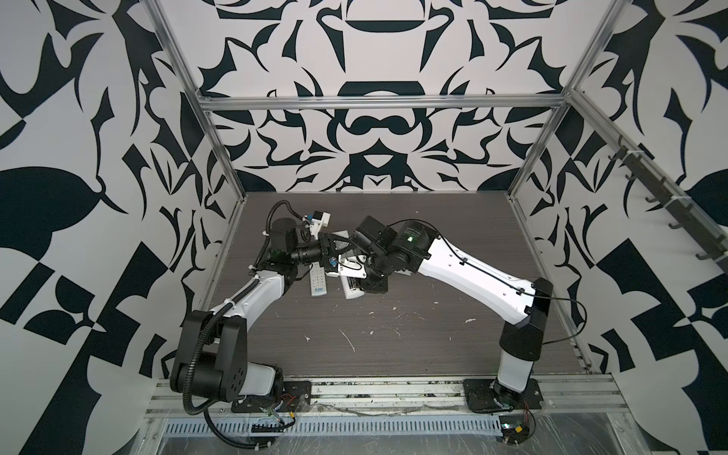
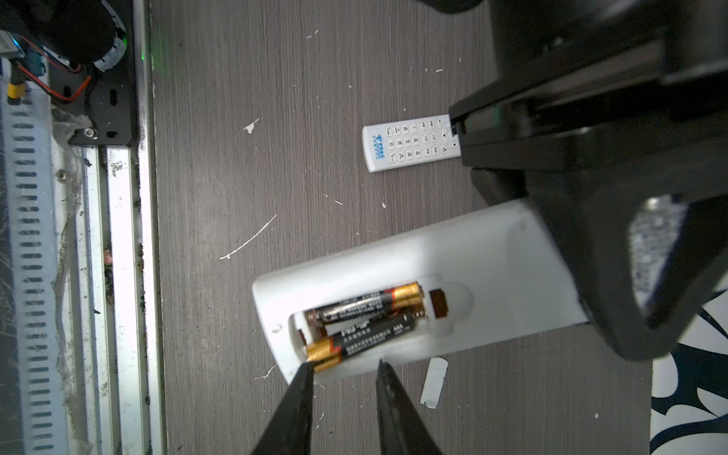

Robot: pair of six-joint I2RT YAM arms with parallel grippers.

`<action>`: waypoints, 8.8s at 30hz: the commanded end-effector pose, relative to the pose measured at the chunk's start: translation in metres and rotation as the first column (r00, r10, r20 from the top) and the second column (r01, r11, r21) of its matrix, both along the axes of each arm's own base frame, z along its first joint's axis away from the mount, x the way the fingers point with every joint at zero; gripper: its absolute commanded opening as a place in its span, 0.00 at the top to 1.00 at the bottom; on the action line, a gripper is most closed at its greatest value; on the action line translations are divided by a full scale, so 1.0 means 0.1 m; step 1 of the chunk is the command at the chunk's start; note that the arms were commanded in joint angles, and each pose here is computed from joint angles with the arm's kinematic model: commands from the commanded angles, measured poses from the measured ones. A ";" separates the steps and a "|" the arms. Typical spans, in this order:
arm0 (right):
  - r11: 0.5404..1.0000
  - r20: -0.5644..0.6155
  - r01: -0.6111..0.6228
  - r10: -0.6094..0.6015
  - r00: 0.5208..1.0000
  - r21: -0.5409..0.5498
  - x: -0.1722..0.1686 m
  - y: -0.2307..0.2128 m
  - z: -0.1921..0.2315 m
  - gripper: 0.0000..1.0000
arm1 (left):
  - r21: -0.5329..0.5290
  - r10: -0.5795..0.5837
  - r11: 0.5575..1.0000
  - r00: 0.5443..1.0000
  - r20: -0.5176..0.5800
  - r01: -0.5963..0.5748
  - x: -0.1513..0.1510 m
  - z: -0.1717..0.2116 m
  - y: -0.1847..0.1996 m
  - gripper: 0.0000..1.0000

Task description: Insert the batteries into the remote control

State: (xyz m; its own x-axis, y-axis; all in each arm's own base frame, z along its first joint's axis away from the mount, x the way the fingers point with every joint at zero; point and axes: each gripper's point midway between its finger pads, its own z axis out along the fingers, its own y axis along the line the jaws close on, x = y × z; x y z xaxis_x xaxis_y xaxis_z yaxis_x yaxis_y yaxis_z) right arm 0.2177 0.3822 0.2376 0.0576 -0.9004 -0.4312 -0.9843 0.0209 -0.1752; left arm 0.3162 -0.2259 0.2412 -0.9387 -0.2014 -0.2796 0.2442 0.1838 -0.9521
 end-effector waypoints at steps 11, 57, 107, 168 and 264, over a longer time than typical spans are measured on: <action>1.000 0.047 0.013 -0.013 0.999 0.001 0.06 0.12 0.03 0.72 | -0.018 -0.020 1.000 0.998 0.057 0.021 -0.02 0.23 -0.03 1.00; 0.901 0.001 0.413 -0.417 0.909 0.134 0.39 -0.12 0.46 0.57 | 0.069 0.064 0.996 0.998 -0.010 -0.064 0.00 -0.10 0.00 1.00; 0.530 -0.323 0.791 -0.839 0.438 -0.305 1.36 -1.36 -2.21 0.37 | 0.099 0.142 0.986 0.989 -0.051 -0.136 -0.13 -0.24 0.20 1.00; 0.279 -0.199 0.953 -0.947 0.253 -0.117 0.57 -1.74 -0.93 0.93 | 0.300 0.342 0.903 0.937 -0.063 -0.309 0.12 -0.66 0.48 1.00; -0.567 -0.475 0.794 -0.773 -0.421 0.220 4.28 -4.50 -0.93 0.21 | 0.635 0.318 0.756 0.937 -0.144 -0.159 0.35 -2.28 0.06 0.00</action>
